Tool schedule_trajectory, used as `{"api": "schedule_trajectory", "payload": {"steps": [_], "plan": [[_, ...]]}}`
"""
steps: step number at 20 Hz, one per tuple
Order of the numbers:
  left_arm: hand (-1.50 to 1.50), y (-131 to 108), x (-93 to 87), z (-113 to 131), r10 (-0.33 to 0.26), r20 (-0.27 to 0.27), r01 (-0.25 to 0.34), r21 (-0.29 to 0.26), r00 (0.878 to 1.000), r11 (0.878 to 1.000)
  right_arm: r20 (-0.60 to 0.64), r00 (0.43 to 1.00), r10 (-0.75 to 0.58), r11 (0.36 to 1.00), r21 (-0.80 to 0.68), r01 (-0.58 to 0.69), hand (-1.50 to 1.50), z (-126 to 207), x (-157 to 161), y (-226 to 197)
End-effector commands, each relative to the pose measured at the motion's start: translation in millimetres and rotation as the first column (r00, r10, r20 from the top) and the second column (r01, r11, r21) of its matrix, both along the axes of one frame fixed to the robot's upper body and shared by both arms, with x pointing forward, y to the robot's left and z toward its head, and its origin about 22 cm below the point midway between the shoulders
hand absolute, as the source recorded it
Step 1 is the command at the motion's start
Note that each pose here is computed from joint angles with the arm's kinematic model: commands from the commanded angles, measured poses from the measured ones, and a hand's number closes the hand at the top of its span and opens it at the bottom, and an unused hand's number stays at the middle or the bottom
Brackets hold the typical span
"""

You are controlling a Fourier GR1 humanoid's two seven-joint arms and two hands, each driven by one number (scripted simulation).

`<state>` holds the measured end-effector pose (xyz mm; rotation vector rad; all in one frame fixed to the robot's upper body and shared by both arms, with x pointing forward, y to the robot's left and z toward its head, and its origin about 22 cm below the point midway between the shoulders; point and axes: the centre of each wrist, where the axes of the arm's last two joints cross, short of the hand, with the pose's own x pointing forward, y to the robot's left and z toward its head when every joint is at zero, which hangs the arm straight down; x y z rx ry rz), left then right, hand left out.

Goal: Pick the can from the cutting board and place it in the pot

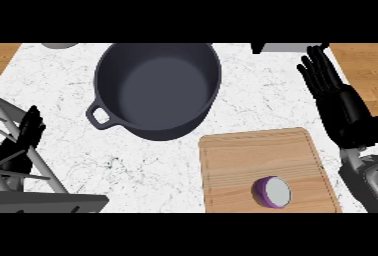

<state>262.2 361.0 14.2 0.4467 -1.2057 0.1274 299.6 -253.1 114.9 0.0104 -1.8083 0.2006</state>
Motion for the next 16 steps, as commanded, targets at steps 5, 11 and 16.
{"api": "schedule_trajectory", "payload": {"steps": [5,11,16], "plan": [[0.00,-2,-4.9,4,-0.120,0.010,0.115,0.225,0.993,0.968,-0.110,0.990,0.092,0.984,-0.145,-0.107,1.50,-47,-51,52],[0.00,1,-7.0,1,-0.055,-0.113,0.072,0.156,0.992,0.985,0.249,0.901,-0.355,0.851,-0.312,0.422,-1.50,-77,-70,18],[0.00,1,-6.0,3,-0.074,-0.118,0.093,0.169,0.990,0.981,0.307,0.899,-0.312,0.826,-0.380,0.417,-1.50,-86,-138,35]]}}
